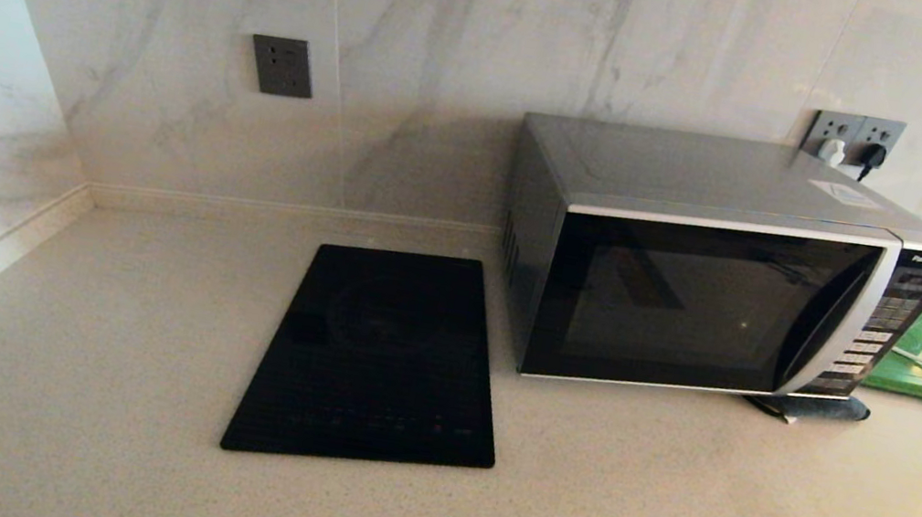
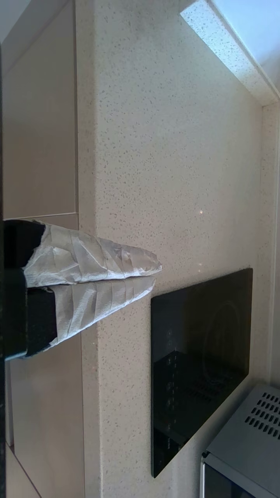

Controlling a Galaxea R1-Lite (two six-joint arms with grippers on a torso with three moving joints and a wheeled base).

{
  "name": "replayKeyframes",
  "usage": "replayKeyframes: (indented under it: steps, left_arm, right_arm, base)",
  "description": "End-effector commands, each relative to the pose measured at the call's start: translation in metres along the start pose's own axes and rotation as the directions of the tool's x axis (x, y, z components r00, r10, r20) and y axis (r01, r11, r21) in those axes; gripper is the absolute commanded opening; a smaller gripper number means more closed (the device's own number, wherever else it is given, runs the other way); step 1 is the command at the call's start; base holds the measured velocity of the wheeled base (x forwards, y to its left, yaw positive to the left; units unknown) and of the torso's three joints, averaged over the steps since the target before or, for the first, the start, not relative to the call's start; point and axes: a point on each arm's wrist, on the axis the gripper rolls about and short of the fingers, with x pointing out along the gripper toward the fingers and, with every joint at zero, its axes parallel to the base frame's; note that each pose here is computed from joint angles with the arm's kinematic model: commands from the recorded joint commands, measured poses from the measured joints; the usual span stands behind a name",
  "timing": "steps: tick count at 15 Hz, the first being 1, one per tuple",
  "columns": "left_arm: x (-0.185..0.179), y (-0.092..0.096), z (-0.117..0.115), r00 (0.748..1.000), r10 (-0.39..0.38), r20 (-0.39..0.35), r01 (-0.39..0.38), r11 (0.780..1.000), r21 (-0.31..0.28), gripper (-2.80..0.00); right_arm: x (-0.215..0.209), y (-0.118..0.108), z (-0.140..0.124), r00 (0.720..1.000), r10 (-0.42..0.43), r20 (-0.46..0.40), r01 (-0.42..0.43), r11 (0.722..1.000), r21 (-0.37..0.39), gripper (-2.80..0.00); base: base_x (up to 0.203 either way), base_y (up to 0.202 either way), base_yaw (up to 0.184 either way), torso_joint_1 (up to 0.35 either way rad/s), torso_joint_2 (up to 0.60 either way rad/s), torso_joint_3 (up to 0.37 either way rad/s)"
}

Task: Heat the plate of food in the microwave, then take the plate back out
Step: Open the microwave oven

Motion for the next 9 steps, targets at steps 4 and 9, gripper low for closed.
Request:
replayKeyframes:
  steps: [4, 9]
  left_arm:
    - [0.000, 0.000, 0.000, 1.000, 0.001, -0.001, -0.001, 1.000, -0.001, -2.80]
    - [0.000, 0.000, 0.000, 1.000, 0.001, -0.001, -0.001, 1.000, -0.001, -2.80]
  right_arm:
    - [0.062, 0.028, -0.003, 0.968, -0.252, -0.013, 0.250, 0.964, -0.088, -2.80]
    - [0.077, 0.035, -0.031, 0.924, -0.375, -0.075, 0.359, 0.918, -0.168, -2.80]
  base:
    - [0.000, 0.000, 0.000, 0.000, 0.00, 0.000]
    - [0.000, 0.000, 0.000, 0.000, 0.00, 0.000]
